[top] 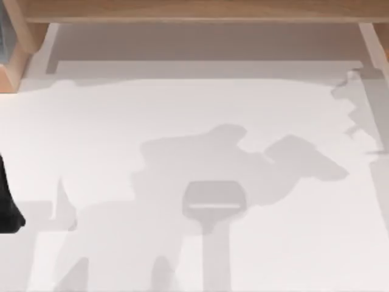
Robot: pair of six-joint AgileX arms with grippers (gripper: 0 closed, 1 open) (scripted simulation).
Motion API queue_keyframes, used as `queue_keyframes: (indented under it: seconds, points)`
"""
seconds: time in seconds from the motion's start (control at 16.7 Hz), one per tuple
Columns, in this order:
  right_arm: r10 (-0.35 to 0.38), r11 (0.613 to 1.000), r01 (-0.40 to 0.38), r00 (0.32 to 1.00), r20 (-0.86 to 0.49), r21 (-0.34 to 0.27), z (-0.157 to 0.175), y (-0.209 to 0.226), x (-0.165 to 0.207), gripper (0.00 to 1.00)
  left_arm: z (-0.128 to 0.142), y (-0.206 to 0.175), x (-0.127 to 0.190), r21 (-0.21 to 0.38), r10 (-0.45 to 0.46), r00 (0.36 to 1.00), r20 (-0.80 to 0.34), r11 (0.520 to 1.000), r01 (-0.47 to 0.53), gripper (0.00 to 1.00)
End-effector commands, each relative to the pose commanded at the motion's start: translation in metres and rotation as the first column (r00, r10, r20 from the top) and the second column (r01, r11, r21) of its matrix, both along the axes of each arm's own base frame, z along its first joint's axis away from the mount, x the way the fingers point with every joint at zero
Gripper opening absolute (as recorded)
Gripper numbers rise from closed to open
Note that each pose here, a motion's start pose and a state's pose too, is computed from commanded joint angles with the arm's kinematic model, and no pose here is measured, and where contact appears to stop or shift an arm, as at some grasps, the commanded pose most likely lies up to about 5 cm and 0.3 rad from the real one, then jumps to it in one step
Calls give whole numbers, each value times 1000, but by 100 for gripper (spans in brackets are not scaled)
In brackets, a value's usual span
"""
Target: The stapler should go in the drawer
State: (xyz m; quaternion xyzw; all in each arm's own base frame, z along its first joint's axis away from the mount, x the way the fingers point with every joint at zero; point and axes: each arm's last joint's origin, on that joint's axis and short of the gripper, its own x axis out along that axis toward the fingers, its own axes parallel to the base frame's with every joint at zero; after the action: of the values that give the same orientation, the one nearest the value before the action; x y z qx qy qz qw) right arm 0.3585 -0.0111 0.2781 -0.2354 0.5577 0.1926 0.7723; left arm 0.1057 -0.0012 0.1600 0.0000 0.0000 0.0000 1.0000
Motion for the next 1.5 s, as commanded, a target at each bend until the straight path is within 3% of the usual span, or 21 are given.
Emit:
queue_keyframes:
  seconds: [0.18,0.36,0.66,0.84,1.08,1.5]
  points:
    - [-74,997,74,997,16,-15,18,-34,29,0,0,0,0,0,0,1000,0,1000,0,100]
    - [-195,981,195,981,0,-21,15,-77,60,0,0,0,0,0,0,1000,0,1000,0,100]
    - [-426,904,427,899,-101,-15,-39,-146,99,0,0,0,0,0,0,1000,0,1000,0,100]
    - [-514,853,522,833,-203,-15,-82,-164,111,0,0,0,0,0,0,1000,0,1000,0,100]
    - [-565,811,584,769,-300,-30,-114,-169,115,0,0,0,0,0,0,1000,0,1000,0,100]
    - [-570,809,588,773,-279,-26,-106,-165,116,0,0,0,0,0,0,1000,0,1000,0,100]
